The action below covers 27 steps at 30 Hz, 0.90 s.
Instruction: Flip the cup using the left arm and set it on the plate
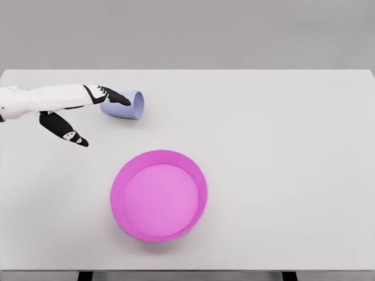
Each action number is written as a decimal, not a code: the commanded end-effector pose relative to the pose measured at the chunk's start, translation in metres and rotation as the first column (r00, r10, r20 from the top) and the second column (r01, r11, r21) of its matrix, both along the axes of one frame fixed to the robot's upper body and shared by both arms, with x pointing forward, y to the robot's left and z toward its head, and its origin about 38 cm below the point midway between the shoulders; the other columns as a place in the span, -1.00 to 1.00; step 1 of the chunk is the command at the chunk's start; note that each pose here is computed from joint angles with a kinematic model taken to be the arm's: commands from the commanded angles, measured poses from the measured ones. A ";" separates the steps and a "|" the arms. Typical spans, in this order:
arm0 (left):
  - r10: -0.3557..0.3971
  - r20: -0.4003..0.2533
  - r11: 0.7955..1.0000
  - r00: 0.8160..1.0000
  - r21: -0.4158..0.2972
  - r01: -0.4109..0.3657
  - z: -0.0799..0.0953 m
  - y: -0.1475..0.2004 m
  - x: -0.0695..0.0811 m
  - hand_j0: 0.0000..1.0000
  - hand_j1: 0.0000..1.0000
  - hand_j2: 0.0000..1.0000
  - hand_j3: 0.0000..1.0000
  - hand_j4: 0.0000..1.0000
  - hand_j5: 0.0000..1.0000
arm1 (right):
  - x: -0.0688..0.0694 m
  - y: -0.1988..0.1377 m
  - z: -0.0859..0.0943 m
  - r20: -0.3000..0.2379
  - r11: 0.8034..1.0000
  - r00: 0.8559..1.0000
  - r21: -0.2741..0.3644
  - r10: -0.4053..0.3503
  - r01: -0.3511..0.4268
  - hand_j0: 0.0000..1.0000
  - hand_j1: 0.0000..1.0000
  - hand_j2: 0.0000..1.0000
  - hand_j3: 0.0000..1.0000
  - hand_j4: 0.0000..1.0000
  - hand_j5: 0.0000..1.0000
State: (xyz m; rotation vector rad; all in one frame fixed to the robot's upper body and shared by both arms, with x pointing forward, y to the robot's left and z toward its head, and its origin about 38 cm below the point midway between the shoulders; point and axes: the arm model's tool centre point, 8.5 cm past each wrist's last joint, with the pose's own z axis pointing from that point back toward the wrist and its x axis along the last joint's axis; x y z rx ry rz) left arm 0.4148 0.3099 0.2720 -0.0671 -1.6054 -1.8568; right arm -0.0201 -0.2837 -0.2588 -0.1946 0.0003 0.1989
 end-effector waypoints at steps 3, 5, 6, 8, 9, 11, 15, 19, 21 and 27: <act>0.035 -0.024 0.998 0.999 -0.044 -0.036 -0.005 0.002 0.012 1.00 1.00 1.00 1.00 1.00 1.00 | -0.005 0.000 0.000 -0.008 1.000 1.000 0.001 -0.001 0.001 1.00 1.00 1.00 1.00 1.00 1.00; 0.090 -0.063 0.981 0.994 -0.167 -0.099 -0.008 0.001 0.038 1.00 1.00 1.00 1.00 1.00 1.00 | -0.005 0.000 0.000 -0.008 1.000 1.000 0.001 -0.001 0.001 1.00 1.00 1.00 1.00 1.00 1.00; 0.083 -0.065 0.977 0.994 -0.191 -0.094 -0.007 -0.004 0.040 1.00 1.00 1.00 1.00 1.00 1.00 | -0.005 0.000 0.000 -0.008 1.000 1.000 0.001 -0.003 0.003 1.00 1.00 1.00 1.00 1.00 1.00; 0.068 -0.079 0.975 0.995 -0.208 -0.083 -0.014 -0.013 0.041 1.00 1.00 1.00 1.00 1.00 1.00 | -0.005 0.000 0.000 -0.008 1.000 1.000 0.001 -0.003 0.003 1.00 1.00 1.00 1.00 1.00 1.00; 0.068 -0.079 0.974 0.994 -0.209 -0.084 -0.014 -0.013 0.041 1.00 1.00 1.00 1.00 1.00 1.00 | -0.005 0.000 0.000 -0.008 1.000 1.000 0.001 -0.003 0.003 1.00 1.00 1.00 1.00 1.00 1.00; 0.046 -0.082 0.973 0.996 -0.222 -0.063 -0.018 -0.026 0.043 1.00 1.00 1.00 1.00 1.00 1.00 | -0.004 0.000 0.000 -0.006 1.000 1.000 0.001 -0.003 0.003 1.00 1.00 1.00 1.00 1.00 1.00; 0.287 -0.239 0.950 0.928 -0.055 -0.308 -0.043 -0.016 0.064 1.00 1.00 1.00 1.00 1.00 1.00 | -0.004 0.000 0.000 -0.006 1.000 1.000 0.001 -0.003 0.003 1.00 1.00 1.00 1.00 1.00 1.00; 0.394 -0.240 0.914 0.887 -0.006 -0.407 -0.047 -0.022 0.082 1.00 1.00 1.00 1.00 1.00 1.00 | -0.005 0.000 0.000 -0.008 1.000 1.000 0.001 -0.003 0.003 1.00 1.00 1.00 1.00 1.00 1.00; 0.406 -0.192 0.911 0.894 0.011 -0.412 -0.043 -0.025 0.085 1.00 1.00 1.00 1.00 1.00 1.00 | -0.005 0.000 0.000 -0.008 1.000 1.000 0.001 -0.003 0.003 1.00 1.00 1.00 1.00 1.00 1.00; 0.425 -0.143 0.905 0.894 0.089 -0.416 -0.063 -0.038 0.091 1.00 1.00 1.00 1.00 1.00 1.00 | -0.005 0.000 0.000 -0.008 1.000 1.000 0.001 -0.003 0.003 1.00 1.00 1.00 1.00 1.00 1.00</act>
